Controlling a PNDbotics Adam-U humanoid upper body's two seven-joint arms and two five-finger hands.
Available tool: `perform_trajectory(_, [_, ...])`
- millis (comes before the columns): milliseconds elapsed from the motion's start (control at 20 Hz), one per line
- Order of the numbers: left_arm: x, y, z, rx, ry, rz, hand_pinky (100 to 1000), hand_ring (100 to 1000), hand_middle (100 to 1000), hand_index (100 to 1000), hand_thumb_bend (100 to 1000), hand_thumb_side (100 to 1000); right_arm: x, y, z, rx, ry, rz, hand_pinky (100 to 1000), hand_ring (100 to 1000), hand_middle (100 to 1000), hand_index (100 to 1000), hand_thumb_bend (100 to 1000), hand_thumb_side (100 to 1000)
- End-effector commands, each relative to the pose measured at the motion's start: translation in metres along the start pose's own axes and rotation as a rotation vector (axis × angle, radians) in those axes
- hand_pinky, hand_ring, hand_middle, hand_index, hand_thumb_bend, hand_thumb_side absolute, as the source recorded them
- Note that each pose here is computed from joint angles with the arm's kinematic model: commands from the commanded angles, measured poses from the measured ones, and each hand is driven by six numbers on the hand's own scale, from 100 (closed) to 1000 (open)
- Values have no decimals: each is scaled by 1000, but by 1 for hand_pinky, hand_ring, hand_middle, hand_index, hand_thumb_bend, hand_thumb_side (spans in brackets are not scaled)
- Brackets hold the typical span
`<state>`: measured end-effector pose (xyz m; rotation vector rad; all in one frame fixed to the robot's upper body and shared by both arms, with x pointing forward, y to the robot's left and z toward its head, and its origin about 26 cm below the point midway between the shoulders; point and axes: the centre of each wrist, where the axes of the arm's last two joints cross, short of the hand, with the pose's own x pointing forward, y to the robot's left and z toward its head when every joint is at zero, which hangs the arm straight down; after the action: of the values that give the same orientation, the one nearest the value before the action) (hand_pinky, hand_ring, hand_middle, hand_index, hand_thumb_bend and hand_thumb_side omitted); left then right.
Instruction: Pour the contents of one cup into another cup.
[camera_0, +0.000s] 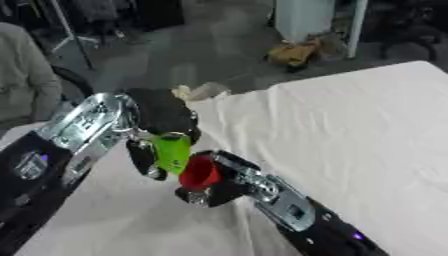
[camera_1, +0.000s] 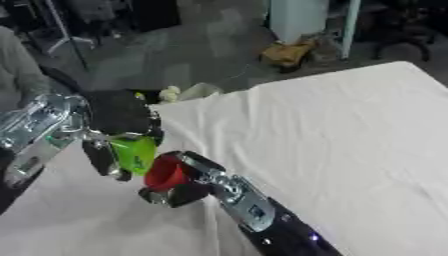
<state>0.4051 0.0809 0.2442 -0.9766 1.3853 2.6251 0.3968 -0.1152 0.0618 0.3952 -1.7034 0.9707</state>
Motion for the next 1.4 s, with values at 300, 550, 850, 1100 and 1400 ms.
perform_trajectory(300, [-5, 15, 10, -260, -148, -269, 329, 284, 438, 704, 604, 252, 9, -6, -3, -1, -25, 15, 481, 381, 316, 496, 100, 243])
perform_trajectory(550, [-5, 15, 10, -260, -146, -270, 329, 284, 437, 703, 604, 249, 9, -6, -3, -2, -25, 16, 481, 382, 316, 496, 100, 243])
perform_trajectory(850, [-5, 16, 11, -262, -145, -274, 329, 284, 437, 703, 604, 249, 10, -6, -3, -2, -27, 16, 481, 382, 316, 496, 100, 244])
perform_trajectory(1100, [-5, 16, 11, -258, -142, -269, 325, 280, 433, 700, 593, 253, 9, -6, -3, -3, -25, 15, 481, 382, 316, 496, 100, 244])
perform_trajectory(1400, [-9, 22, 20, -195, -111, -201, 319, 273, 427, 696, 564, 242, 9, -8, -2, -14, -26, 16, 481, 383, 316, 496, 100, 245])
